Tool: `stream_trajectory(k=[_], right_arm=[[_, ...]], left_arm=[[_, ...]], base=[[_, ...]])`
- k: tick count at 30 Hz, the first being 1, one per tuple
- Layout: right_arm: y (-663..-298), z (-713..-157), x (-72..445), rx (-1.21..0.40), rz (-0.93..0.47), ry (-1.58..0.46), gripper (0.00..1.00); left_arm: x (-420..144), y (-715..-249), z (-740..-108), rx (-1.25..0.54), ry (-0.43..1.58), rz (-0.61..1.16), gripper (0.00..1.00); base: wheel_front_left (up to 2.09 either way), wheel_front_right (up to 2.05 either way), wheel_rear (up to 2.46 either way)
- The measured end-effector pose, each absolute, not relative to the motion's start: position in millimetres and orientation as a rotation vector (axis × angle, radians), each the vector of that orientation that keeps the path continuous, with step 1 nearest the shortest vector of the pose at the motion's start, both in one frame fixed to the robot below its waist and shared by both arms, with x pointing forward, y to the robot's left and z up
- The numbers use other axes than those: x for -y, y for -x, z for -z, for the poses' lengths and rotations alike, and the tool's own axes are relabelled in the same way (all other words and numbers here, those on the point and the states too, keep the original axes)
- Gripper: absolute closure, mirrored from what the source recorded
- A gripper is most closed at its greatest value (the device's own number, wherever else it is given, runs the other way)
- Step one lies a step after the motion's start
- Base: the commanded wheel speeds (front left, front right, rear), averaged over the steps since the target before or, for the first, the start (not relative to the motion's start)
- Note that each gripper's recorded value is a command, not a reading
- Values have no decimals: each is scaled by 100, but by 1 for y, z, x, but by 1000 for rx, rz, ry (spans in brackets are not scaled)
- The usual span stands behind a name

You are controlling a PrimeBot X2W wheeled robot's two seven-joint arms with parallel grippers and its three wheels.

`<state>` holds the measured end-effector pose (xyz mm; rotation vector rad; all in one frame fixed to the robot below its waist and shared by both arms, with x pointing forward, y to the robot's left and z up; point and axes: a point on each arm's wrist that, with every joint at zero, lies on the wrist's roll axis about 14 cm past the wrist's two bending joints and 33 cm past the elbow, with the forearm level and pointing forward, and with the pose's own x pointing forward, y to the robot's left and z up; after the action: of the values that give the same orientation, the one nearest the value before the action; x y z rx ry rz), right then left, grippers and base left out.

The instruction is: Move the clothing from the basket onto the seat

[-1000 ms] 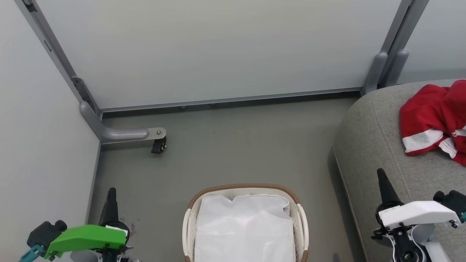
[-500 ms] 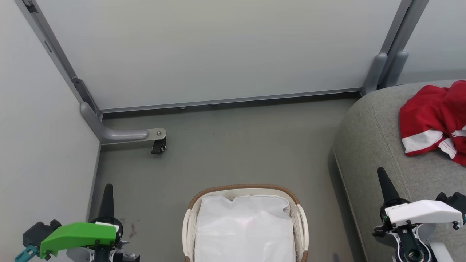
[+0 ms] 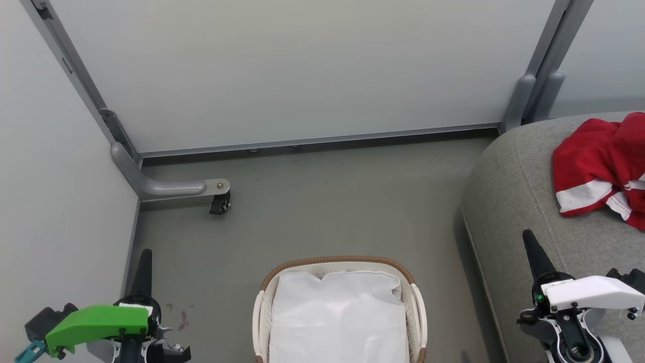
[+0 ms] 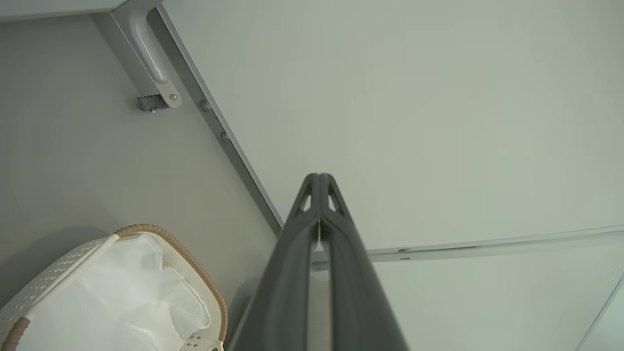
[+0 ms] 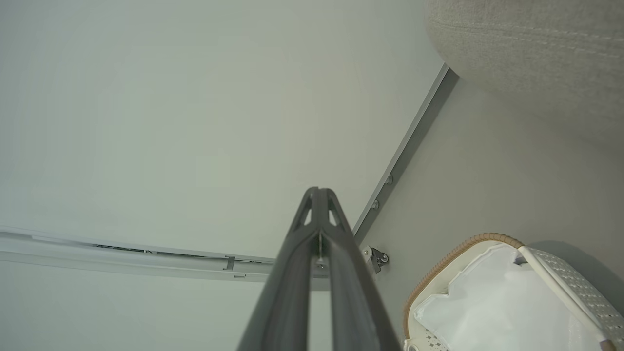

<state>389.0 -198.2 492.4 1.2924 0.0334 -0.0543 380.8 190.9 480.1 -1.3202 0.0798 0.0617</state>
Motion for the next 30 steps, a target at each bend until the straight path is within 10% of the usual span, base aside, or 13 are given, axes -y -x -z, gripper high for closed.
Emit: stream_trajectory(k=[30], right_arm=[[-389, -503, 199, -11, 16, -1519, 100]], left_arm=[[-197, -386, -497, -32, 1523, -26, 100]], base=[[0, 0, 0]])
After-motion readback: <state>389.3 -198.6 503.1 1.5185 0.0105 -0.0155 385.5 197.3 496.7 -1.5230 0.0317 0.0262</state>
